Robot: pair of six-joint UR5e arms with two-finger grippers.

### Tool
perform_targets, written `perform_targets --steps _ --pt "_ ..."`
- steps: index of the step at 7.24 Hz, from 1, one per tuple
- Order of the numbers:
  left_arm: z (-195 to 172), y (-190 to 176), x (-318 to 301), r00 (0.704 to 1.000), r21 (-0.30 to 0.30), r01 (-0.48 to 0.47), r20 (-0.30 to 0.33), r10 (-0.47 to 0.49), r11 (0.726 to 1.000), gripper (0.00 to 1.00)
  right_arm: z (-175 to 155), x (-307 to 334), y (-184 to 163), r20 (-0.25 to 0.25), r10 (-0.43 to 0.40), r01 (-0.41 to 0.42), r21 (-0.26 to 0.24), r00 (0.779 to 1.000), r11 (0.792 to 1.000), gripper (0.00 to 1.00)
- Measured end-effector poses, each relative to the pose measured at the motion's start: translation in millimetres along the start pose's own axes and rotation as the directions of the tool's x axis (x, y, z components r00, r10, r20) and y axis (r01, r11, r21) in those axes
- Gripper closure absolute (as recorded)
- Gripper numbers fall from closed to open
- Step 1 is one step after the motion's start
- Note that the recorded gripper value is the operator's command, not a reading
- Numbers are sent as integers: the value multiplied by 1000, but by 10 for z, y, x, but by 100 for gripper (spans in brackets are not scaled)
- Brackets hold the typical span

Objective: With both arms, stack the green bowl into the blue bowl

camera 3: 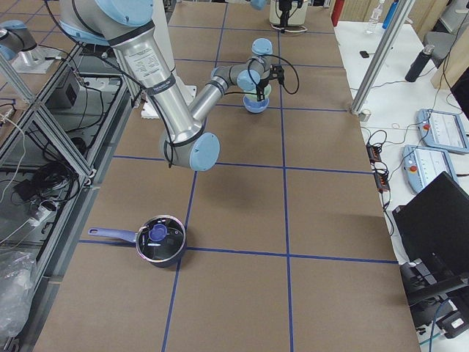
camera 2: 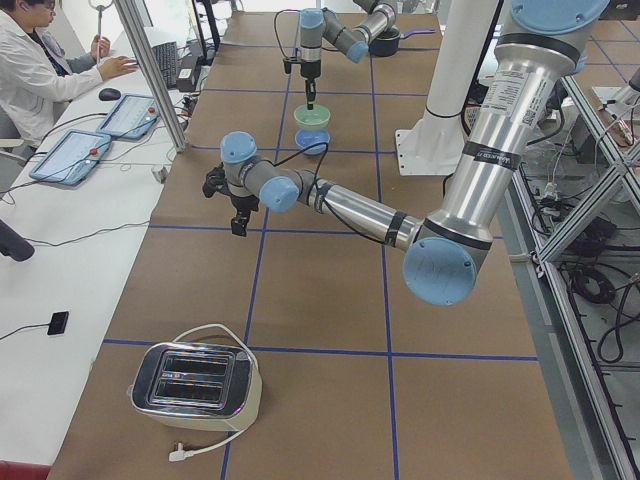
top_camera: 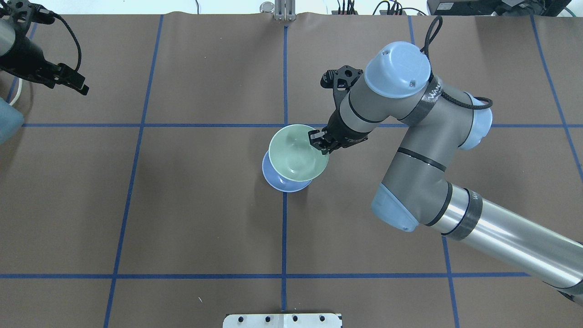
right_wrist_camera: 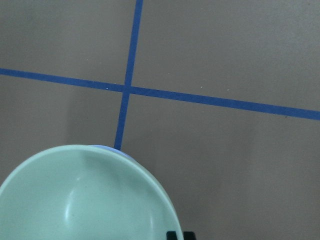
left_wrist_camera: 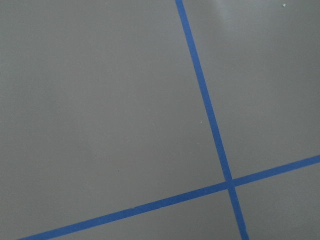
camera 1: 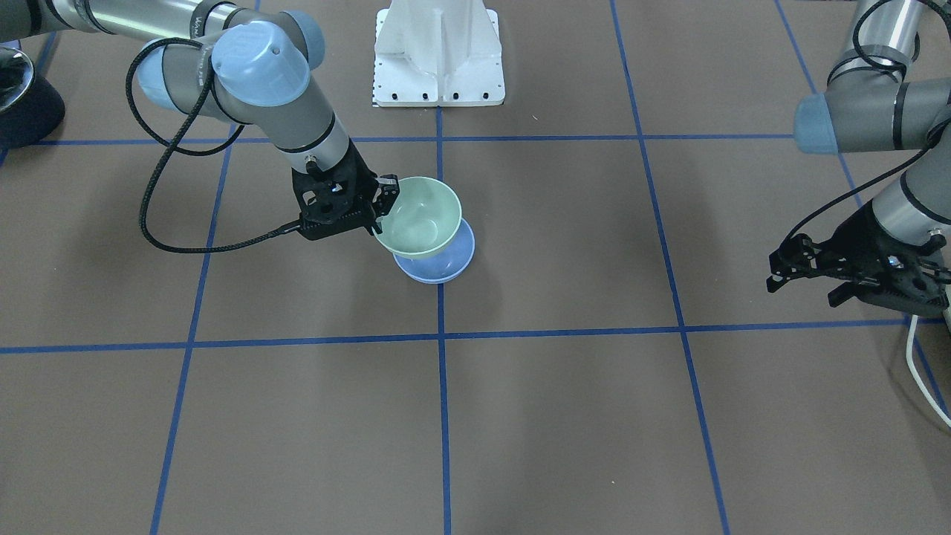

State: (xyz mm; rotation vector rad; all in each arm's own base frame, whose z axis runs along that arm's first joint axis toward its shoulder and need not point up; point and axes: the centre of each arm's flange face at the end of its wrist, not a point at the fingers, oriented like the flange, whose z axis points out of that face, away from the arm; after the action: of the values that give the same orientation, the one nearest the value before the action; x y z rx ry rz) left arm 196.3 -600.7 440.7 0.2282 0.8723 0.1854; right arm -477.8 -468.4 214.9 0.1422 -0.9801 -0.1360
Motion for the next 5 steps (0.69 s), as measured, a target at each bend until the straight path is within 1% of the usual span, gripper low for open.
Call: perform_targets --steps 2,5 --pt "2 1 -3 1000 0 0 0 0 1000 5 203 -88 25 -11 -11 11 5 1000 1000 87" --pt "8 8 -12 1000 -1 1 1 -1 1000 5 373 -153 100 -22 -13 14 9 1000 1000 87"
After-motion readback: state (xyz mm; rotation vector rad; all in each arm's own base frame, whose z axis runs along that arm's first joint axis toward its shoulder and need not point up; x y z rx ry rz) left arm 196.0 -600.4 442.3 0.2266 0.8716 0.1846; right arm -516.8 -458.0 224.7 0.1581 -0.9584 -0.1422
